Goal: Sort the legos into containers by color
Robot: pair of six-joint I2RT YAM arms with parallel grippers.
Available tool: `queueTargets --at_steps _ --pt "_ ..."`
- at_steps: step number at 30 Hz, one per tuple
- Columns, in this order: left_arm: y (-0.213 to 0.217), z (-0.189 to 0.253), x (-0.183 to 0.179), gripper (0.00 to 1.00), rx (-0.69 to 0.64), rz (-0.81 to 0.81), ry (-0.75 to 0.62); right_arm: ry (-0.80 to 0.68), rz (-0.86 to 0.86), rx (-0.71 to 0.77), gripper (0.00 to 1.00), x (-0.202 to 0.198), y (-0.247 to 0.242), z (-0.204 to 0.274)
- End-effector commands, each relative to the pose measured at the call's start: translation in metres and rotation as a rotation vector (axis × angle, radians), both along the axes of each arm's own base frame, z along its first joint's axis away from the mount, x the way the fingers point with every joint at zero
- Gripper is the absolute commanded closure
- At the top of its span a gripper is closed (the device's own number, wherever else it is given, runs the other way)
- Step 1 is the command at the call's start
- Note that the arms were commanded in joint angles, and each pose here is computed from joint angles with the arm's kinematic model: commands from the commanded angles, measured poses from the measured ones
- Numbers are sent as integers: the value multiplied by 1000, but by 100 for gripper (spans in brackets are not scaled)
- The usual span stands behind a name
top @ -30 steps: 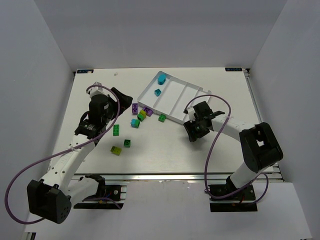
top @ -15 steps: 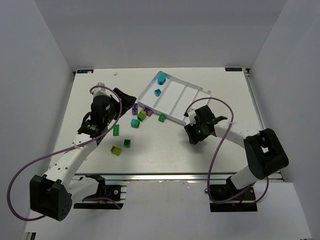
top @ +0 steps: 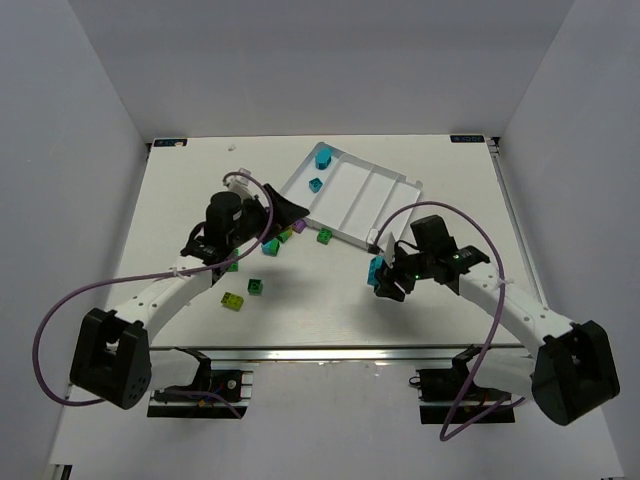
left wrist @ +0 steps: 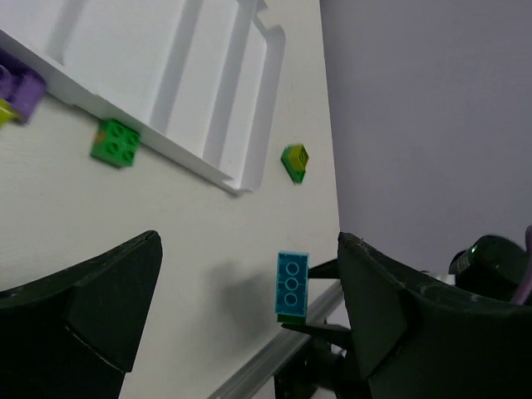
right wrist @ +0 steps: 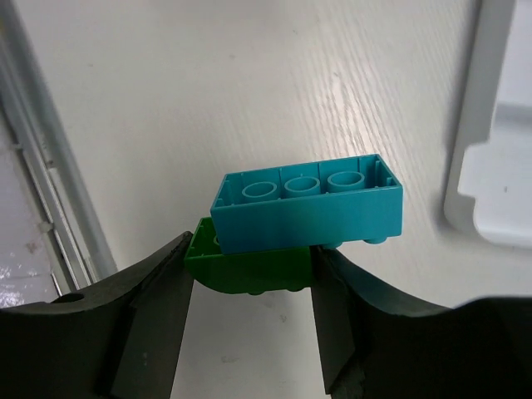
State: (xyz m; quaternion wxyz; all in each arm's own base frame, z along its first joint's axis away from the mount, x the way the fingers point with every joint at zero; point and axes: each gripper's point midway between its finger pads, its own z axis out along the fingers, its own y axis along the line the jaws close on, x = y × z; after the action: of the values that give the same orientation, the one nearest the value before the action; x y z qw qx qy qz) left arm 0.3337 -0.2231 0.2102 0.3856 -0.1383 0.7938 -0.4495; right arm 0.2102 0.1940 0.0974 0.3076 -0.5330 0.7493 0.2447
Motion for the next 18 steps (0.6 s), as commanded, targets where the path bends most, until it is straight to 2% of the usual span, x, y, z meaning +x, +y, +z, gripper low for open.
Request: queueTargets --at_steps 1,9,18 --pt "-39 18 -15 5 -49 -159 -48 -109 222 110 100 -16 17 23" --pt "-95 4 -30 7 -2 -306 -41 -229 301 188 100 4 39 58" --pt "-121 6 -33 8 44 -380 -76 -280 268 252 100 31 58 91"
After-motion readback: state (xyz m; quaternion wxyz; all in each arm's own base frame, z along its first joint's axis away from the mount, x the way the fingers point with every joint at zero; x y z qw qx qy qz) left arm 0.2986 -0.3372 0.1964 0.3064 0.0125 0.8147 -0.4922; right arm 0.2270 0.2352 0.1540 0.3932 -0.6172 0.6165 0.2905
